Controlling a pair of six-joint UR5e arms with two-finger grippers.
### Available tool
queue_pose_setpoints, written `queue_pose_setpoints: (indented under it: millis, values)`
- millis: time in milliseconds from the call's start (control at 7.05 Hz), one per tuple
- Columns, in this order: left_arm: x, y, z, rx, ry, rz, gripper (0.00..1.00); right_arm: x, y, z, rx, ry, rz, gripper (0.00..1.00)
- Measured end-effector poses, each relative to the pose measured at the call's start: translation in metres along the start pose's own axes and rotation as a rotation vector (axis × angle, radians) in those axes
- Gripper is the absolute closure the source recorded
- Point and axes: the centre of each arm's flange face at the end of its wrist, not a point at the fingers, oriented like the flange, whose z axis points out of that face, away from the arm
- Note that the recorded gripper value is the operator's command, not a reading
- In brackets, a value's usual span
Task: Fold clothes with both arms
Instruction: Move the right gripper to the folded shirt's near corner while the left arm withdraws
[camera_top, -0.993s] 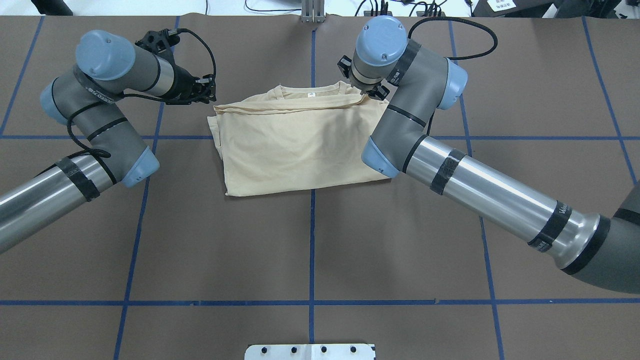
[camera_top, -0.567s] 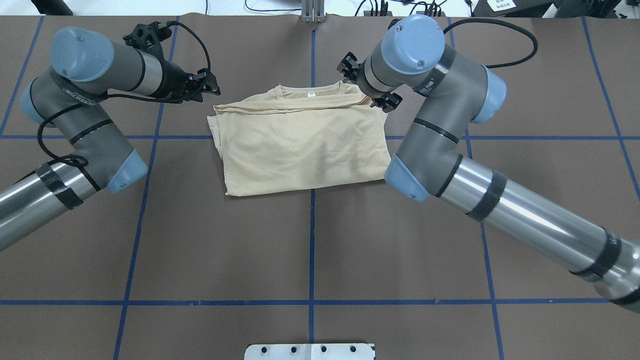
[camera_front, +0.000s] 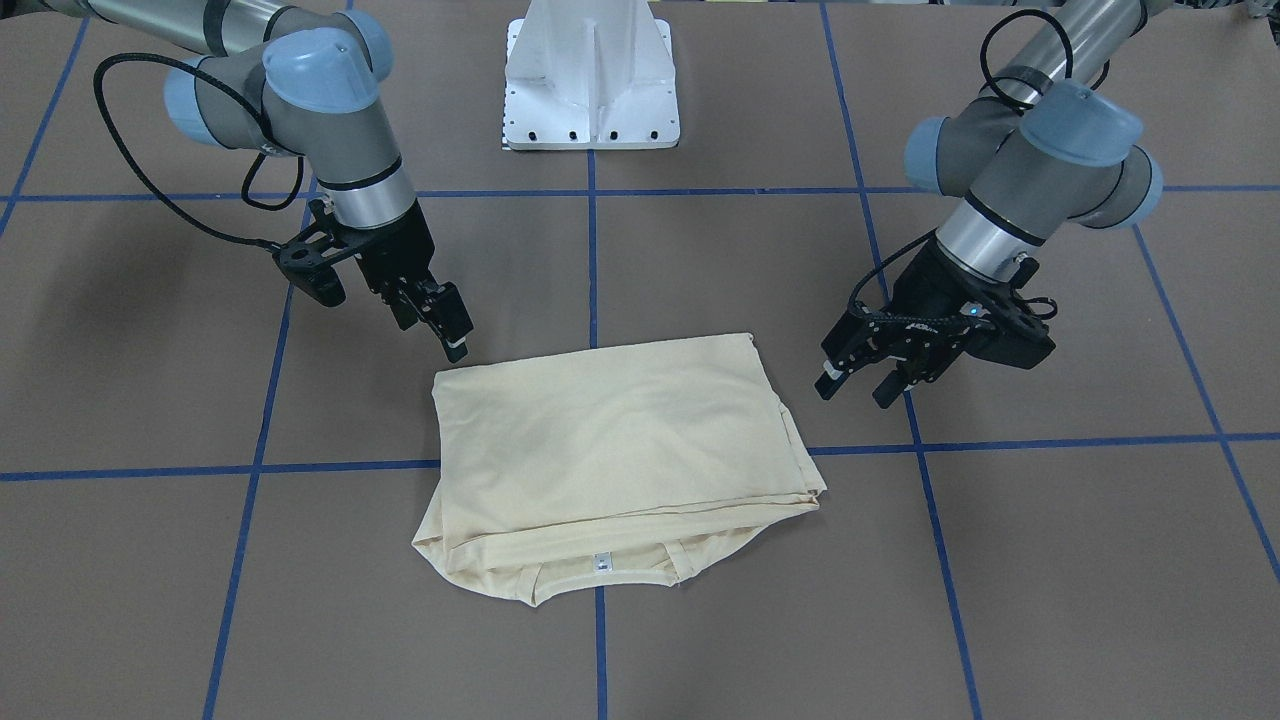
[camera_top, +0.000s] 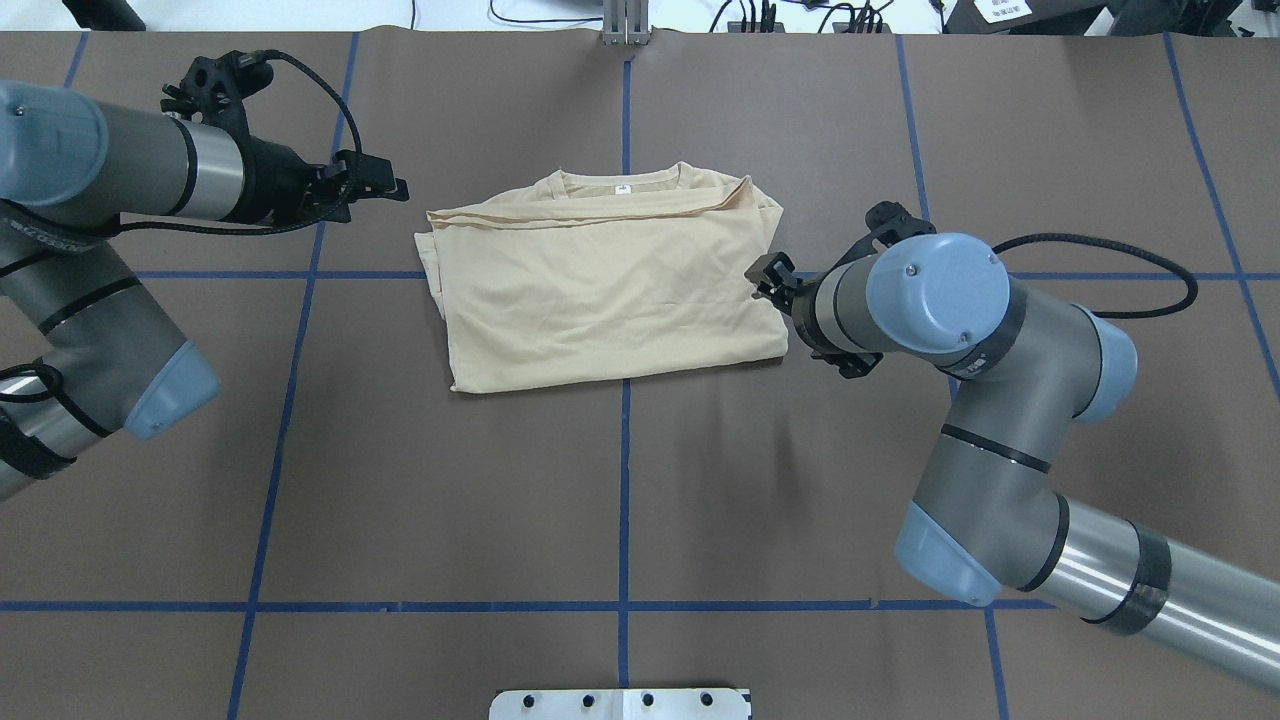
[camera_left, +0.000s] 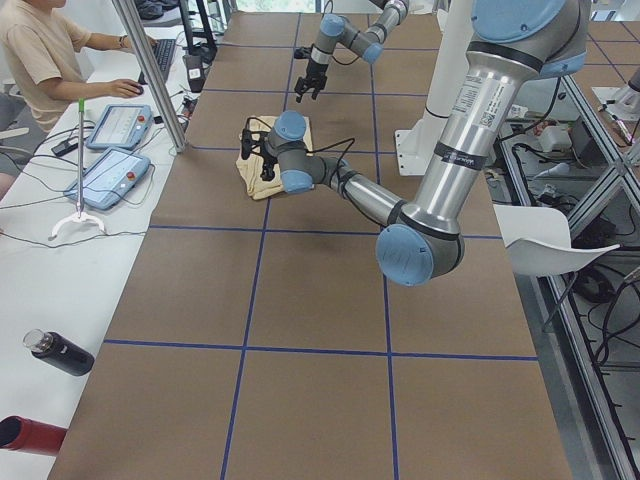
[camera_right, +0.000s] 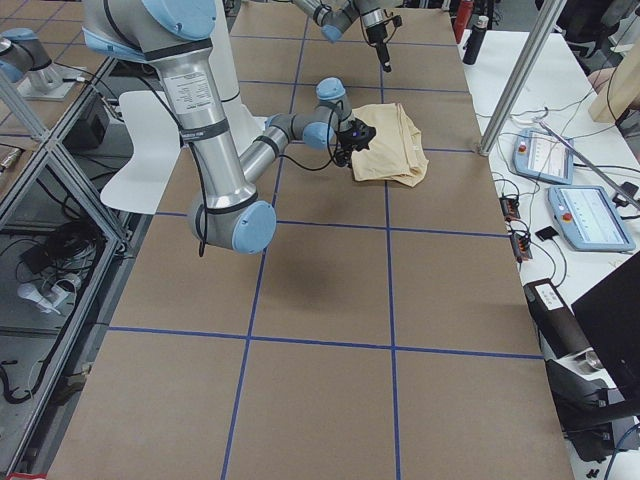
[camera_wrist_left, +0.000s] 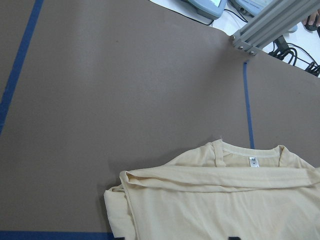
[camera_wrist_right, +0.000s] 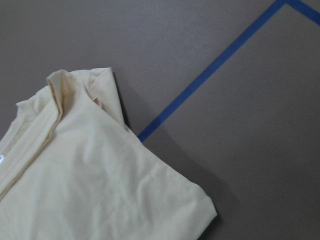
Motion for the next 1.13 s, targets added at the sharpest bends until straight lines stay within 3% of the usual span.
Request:
queue_pose_setpoints:
  millis: [142, 425, 567, 1134]
  values:
    - [0.001, 0.001, -0.003, 0.004, 0.004, 0.002, 0.12, 0.009, 0.010, 0.021, 0.039, 0.019, 0.035, 0.02]
    - [0.005, 0.001, -0.009, 0.016, 0.012, 0.011, 0.12, 0.008, 0.015, 0.046, 0.104, 0.002, 0.055, 0.08]
    - [0.007, 0.001, -0.011, 0.029, 0.014, 0.014, 0.12, 0.006, 0.010, 0.050, 0.116, -0.012, 0.064, 0.14]
    - [0.007, 0.001, -0.012, 0.065, 0.007, 0.020, 0.12, -0.004, 0.005, 0.056, 0.126, -0.022, 0.061, 0.15]
